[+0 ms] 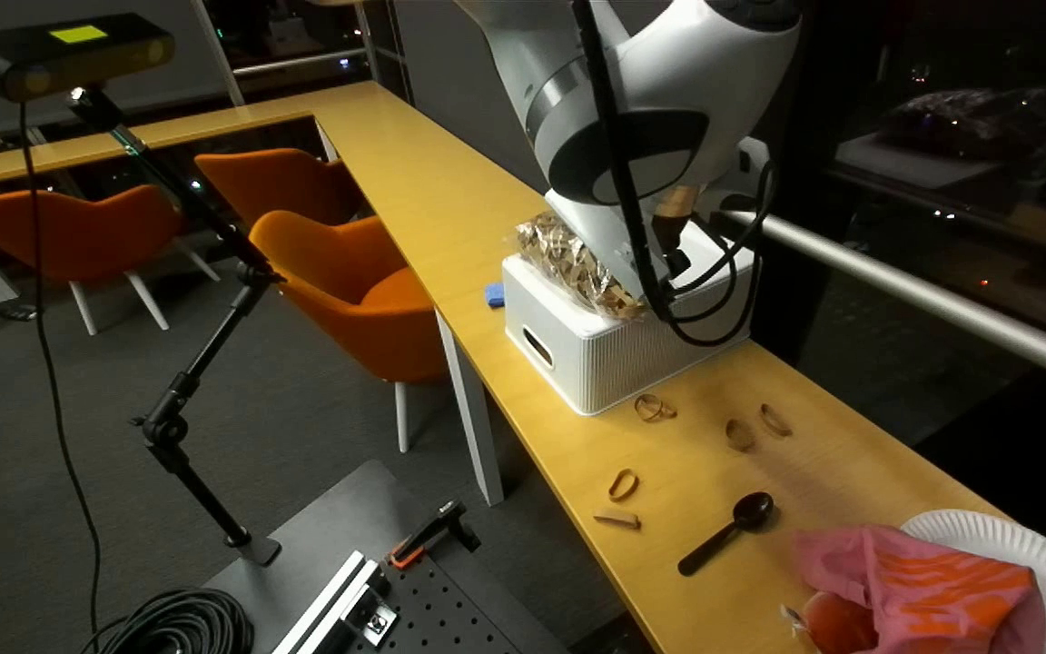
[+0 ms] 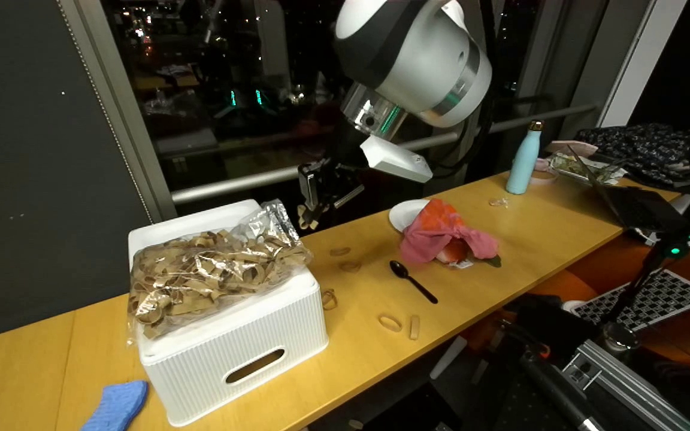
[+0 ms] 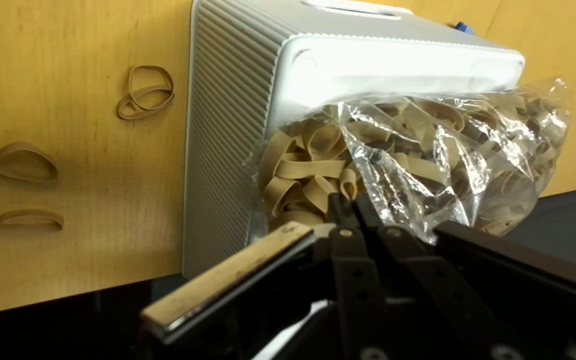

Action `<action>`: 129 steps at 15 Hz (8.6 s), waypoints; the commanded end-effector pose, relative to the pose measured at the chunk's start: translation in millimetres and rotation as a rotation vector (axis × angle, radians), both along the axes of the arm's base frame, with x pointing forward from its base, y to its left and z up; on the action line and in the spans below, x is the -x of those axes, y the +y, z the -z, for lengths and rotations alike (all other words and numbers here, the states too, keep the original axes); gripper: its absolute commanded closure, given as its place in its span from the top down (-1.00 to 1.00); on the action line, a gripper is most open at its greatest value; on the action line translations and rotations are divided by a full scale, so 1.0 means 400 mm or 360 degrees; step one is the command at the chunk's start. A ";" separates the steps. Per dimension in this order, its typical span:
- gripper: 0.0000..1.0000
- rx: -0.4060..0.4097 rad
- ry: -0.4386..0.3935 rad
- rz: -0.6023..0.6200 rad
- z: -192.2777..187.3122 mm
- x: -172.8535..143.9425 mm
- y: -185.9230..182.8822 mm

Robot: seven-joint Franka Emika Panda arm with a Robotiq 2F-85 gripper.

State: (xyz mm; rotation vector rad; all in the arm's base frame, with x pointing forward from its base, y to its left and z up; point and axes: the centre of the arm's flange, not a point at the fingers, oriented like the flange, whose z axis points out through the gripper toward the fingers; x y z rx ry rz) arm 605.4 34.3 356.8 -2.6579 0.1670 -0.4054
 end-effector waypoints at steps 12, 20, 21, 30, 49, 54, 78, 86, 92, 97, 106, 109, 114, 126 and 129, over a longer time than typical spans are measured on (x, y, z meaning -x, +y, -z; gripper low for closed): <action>-0.98 0.0012 -0.0123 -0.0203 0.067 -0.155 0.055; -0.14 -0.0010 -0.0150 -0.0248 0.048 -0.156 0.108; -0.01 -0.0006 -0.0144 -0.0242 0.049 -0.152 0.102; 0.38 0.0085 -0.0063 -0.0148 0.079 -0.060 -0.021; 1.00 0.0567 0.0534 0.0050 0.303 0.271 -0.249; 1.00 0.0560 0.0622 0.0042 0.398 0.269 -0.185; 1.00 0.0650 0.0632 0.0573 0.583 0.196 -0.113; -0.43 0.0636 0.0595 0.0571 0.571 0.163 -0.108; -1.00 0.0625 0.0581 0.0577 0.556 0.155 -0.110; -0.99 0.0627 0.0528 0.0586 0.506 0.112 -0.114; -0.99 0.0617 0.0364 0.0589 0.436 -0.061 -0.089; -0.99 0.0622 0.0323 0.0546 0.440 -0.103 -0.050; -0.99 0.0629 0.0315 0.0487 0.480 -0.109 -0.010; -0.99 0.0740 0.0250 -0.0261 0.430 -0.044 -0.040; -0.99 0.0784 0.0250 -0.0498 0.435 -0.044 -0.053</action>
